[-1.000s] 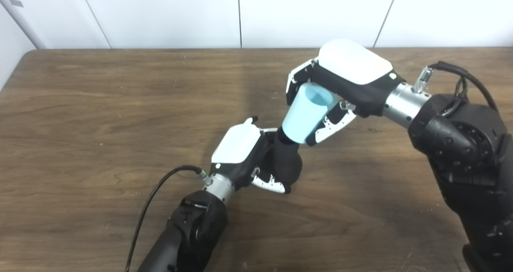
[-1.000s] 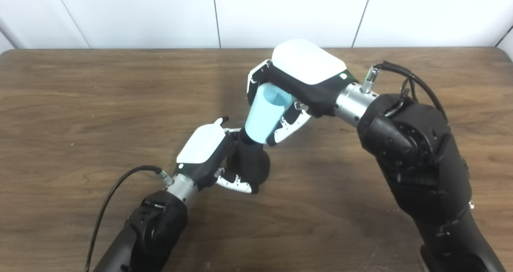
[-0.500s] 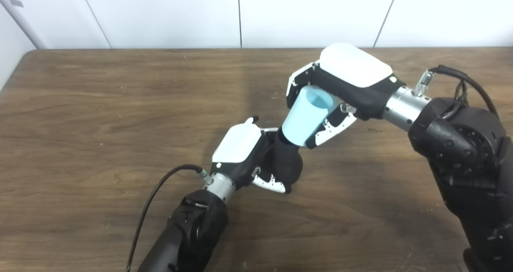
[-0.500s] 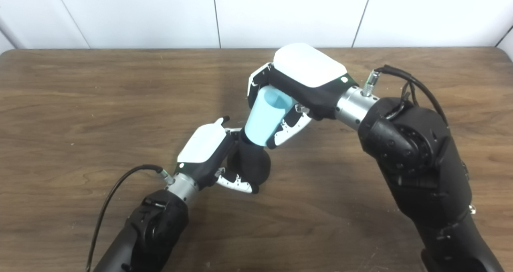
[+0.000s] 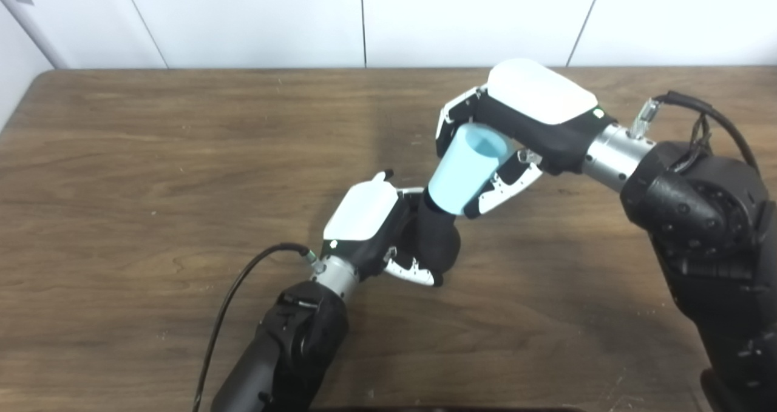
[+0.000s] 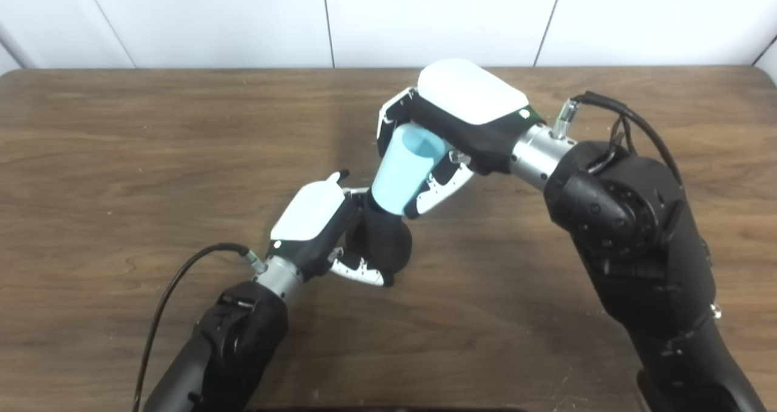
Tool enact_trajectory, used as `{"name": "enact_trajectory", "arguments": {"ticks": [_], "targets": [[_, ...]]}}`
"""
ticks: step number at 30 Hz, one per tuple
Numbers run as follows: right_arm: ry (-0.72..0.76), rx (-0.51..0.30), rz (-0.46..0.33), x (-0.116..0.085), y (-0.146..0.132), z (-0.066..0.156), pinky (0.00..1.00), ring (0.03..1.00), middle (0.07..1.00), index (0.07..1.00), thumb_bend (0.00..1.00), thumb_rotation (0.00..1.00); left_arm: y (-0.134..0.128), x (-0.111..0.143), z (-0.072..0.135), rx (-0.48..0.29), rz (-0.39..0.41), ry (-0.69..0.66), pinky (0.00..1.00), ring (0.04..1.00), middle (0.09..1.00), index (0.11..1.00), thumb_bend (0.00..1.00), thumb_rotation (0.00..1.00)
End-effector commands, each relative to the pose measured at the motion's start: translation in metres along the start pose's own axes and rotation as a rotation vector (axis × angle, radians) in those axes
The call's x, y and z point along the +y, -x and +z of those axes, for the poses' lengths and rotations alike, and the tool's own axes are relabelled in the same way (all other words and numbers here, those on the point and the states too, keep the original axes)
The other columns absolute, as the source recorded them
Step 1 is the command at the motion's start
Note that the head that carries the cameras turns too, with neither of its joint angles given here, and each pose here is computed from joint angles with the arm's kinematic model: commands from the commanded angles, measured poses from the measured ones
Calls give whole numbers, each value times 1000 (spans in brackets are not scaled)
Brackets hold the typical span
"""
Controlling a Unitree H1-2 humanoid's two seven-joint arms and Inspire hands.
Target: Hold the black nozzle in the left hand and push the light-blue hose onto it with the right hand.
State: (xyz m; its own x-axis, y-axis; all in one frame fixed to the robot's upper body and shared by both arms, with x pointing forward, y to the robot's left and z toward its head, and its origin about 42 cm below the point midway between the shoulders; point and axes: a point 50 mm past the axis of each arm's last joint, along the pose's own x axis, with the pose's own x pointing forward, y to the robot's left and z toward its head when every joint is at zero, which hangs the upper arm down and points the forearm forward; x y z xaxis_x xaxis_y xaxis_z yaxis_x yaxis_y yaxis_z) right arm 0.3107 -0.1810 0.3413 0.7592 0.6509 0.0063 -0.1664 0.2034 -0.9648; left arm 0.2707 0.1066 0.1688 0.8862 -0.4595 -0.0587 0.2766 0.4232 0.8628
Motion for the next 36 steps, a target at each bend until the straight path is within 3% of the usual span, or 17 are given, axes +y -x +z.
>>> {"name": "enact_trajectory", "arguments": {"ticks": [1,7,15,24,36], "targets": [[27,-18,-65,-13,2,5,313,431,508,491,499,0,1,-21,-1,11,-119,20,1000,682,490,485,522,0],[29,-17,-82,-21,3,9,327,420,502,483,500,0,0,-22,0,11,-119,17,1000,682,490,485,522,0],[22,-16,-58,-5,5,10,312,430,513,496,498,0,0,-20,0,8,-122,16,1000,680,490,485,522,0],[20,-26,-69,-16,6,12,312,424,515,500,498,0,0,-21,1,10,-120,15,1000,680,490,485,522,0],[13,-19,-57,-3,4,11,313,417,512,505,498,0,1,-20,0,13,-118,10,1000,681,490,485,522,0]]}}
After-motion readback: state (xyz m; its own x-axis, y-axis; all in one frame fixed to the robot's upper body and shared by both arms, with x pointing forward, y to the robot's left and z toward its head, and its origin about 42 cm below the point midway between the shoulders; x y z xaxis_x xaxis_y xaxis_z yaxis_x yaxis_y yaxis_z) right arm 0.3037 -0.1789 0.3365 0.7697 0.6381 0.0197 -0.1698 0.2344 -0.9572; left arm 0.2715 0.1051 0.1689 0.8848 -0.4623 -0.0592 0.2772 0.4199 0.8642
